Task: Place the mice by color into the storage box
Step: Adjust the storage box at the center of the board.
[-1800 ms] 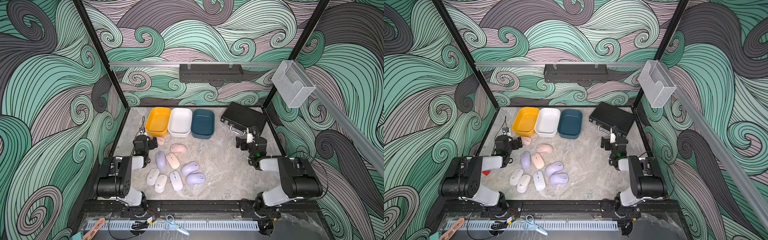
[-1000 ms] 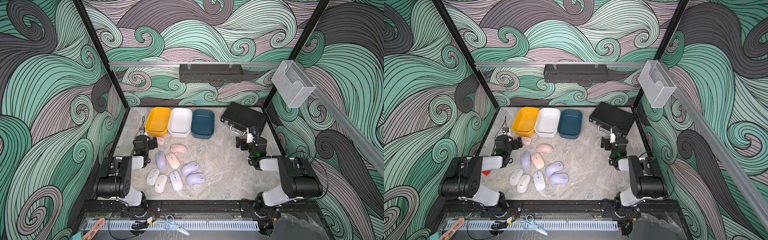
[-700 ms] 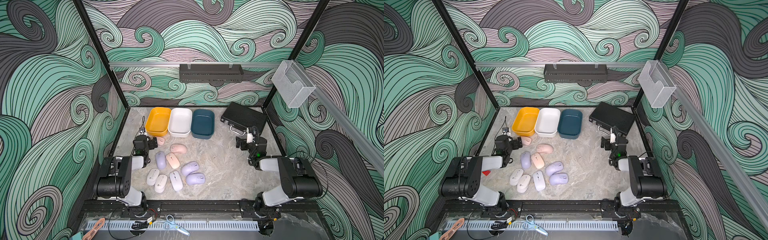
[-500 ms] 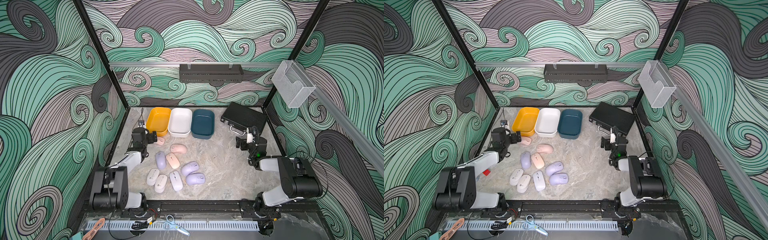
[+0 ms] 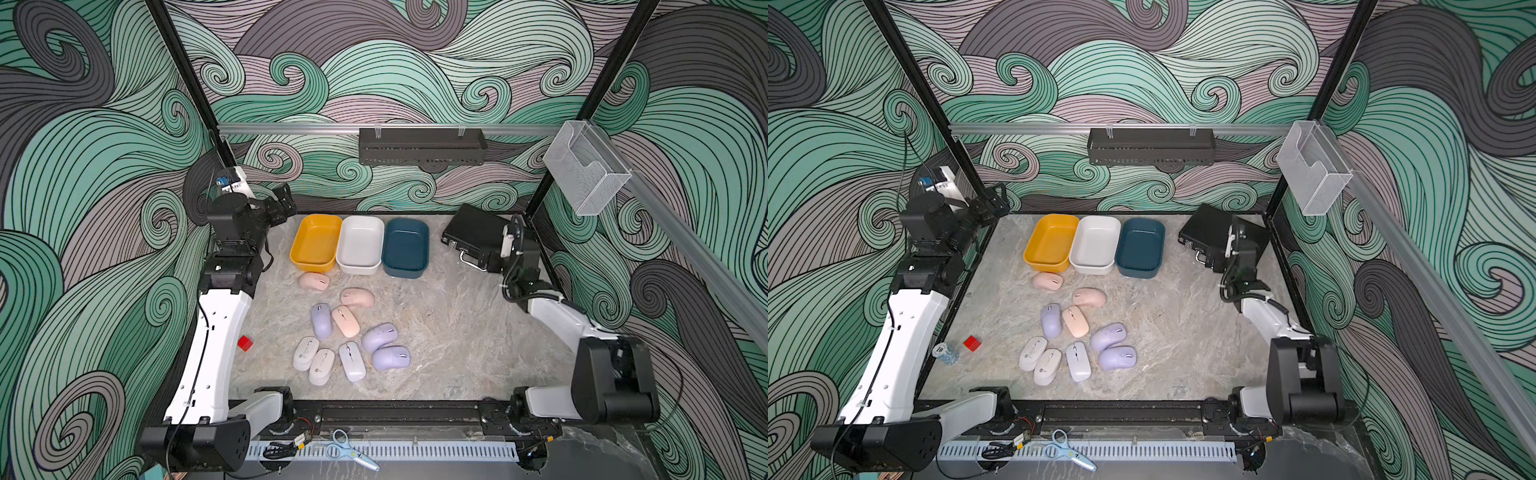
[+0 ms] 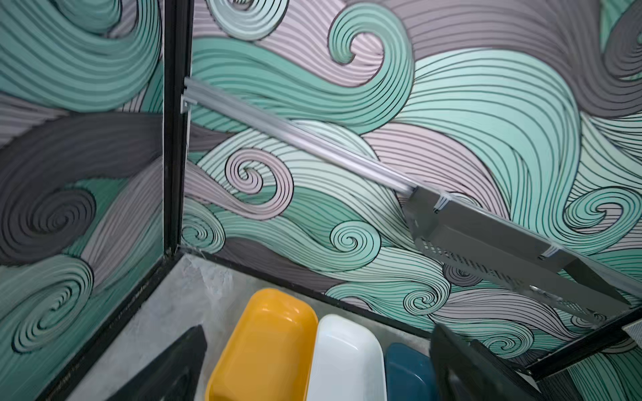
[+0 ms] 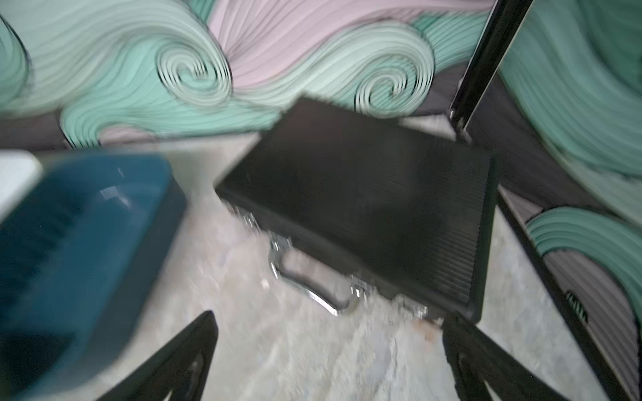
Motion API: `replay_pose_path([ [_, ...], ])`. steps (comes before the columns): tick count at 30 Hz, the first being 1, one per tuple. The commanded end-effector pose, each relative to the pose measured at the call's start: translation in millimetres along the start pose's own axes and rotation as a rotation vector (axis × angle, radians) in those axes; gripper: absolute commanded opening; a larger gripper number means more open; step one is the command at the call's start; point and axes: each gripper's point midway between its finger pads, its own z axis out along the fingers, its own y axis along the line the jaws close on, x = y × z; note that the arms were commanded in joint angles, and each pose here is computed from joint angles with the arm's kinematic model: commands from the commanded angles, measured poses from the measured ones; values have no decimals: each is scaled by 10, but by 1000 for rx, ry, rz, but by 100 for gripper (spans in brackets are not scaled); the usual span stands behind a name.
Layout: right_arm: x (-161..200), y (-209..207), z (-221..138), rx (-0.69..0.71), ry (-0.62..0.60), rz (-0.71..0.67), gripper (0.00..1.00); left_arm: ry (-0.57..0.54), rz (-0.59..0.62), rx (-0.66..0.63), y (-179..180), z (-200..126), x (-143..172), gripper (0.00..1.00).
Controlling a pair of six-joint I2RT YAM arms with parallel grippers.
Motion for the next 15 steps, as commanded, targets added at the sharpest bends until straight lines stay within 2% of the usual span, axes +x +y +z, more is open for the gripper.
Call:
replay_pose_path([
  [1,-62,5,-410,3,140,259,100,-5,-208,-151,365,72,213,99],
  [3,-48,-53,-434,-5,94,414,98,24,-245,-179,463,102,287,99],
  [4,-99,41,-405,-85,55,421,90,68,-245,-176,472,148,382,99],
  [5,-98,97,-378,-115,67,428,88,109,-224,-152,433,194,459,99],
  [7,56,304,-269,-175,227,395,84,234,-196,-124,400,379,750,97],
  [9,285,500,-166,-202,391,326,77,359,-162,-54,305,586,1031,91],
  [12,602,690,-46,-181,561,222,78,603,-185,-11,234,858,1526,84],
  [15,828,949,39,-171,657,116,80,766,-220,31,149,1012,1828,79],
])
